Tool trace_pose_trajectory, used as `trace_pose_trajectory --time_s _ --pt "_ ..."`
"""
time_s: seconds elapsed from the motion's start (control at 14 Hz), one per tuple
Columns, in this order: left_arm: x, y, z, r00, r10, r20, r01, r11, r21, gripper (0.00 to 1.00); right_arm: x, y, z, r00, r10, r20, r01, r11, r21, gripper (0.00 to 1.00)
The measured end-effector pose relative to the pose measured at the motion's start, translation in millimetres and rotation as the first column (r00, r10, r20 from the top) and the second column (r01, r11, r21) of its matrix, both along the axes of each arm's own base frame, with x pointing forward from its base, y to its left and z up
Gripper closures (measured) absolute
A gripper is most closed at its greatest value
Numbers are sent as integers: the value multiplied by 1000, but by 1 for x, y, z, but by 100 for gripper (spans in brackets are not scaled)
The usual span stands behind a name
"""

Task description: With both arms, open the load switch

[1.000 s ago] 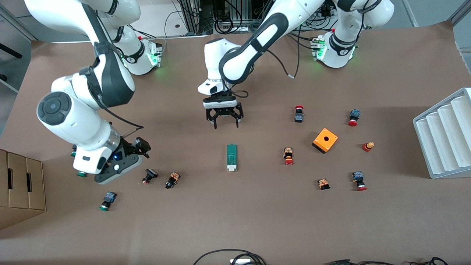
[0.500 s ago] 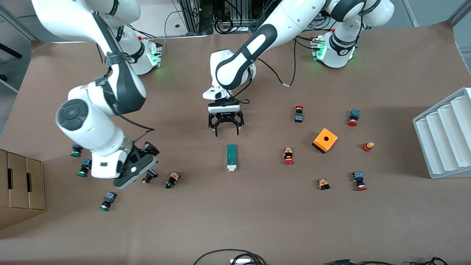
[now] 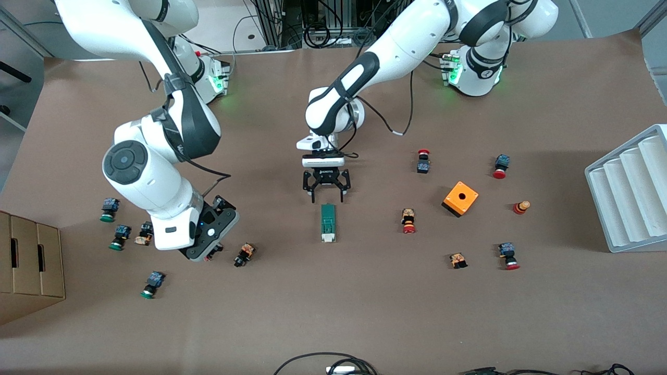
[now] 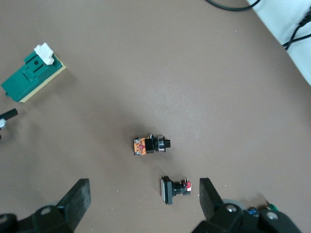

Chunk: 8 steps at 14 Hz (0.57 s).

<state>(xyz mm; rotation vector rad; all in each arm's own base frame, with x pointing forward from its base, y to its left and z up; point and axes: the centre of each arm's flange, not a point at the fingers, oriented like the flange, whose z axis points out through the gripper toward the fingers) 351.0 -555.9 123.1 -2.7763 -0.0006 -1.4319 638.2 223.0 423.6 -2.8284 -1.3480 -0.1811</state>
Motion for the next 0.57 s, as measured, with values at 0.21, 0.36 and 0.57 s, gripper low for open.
trace_pose_trajectory --time_s 0.21,0.36,0.57 --pt "-9 -2 -13 999 14 38 -14 1000 -10 1 0 29 -21 999 45 18 -45 999 6 0" --pt "-12 -8 -23 994 49 94 -48 999 -16 2 3 43 -35 997 66 34 -66 998 11 0" --pt "-20 -17 -38 991 49 125 -48 999 -14 5 13 53 -41 989 139 58 -139 990 7 0"
